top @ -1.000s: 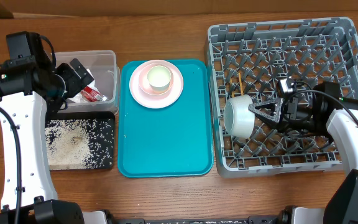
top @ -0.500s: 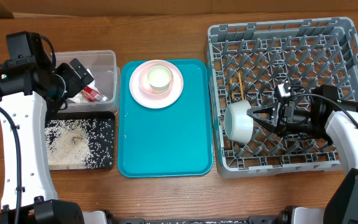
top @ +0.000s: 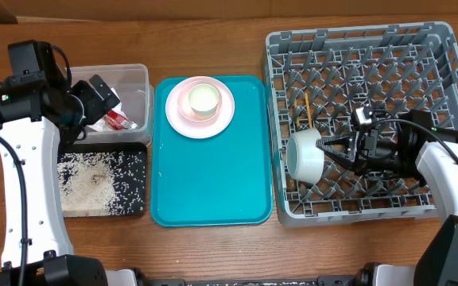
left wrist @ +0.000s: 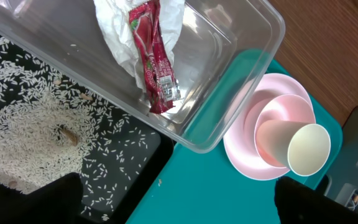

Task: Sort waste into correct bins and load items into the dishwasher
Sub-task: 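Lower the white bowl into the rack and open the right gripper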

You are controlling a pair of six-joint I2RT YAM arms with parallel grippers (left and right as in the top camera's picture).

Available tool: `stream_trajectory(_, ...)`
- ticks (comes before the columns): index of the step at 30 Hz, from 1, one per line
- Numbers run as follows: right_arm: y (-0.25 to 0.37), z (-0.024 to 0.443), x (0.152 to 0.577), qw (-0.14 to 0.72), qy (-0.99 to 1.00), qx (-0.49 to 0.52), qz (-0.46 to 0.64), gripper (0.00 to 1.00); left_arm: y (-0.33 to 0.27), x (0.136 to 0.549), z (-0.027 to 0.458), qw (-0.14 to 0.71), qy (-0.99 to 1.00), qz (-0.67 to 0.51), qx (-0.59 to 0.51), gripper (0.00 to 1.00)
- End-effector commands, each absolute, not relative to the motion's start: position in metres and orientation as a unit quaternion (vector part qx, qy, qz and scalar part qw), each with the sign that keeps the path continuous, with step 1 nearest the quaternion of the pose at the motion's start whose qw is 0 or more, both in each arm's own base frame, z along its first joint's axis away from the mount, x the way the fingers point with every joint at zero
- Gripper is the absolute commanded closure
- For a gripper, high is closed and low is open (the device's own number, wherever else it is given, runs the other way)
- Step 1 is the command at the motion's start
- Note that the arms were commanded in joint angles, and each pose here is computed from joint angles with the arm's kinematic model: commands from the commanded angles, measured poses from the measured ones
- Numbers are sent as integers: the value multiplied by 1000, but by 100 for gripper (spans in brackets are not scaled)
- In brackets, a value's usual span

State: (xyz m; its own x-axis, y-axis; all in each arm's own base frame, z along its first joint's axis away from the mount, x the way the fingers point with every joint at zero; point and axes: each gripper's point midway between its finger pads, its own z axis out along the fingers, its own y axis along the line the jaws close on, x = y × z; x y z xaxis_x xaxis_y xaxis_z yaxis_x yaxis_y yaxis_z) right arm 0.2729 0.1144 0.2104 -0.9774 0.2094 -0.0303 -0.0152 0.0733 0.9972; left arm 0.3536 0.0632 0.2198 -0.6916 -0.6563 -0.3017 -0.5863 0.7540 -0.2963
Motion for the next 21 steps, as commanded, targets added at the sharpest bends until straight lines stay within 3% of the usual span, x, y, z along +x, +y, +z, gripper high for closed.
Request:
stream_trajectory(1, 115, 216, 269, 99, 715, 56, 689, 96, 63, 354, 230, 213, 911, -92, -341, 0)
stream_trajectory(21, 114, 179, 264, 124, 749, 23, 650, 96, 63, 354, 230, 213, 911, -91, -341, 0)
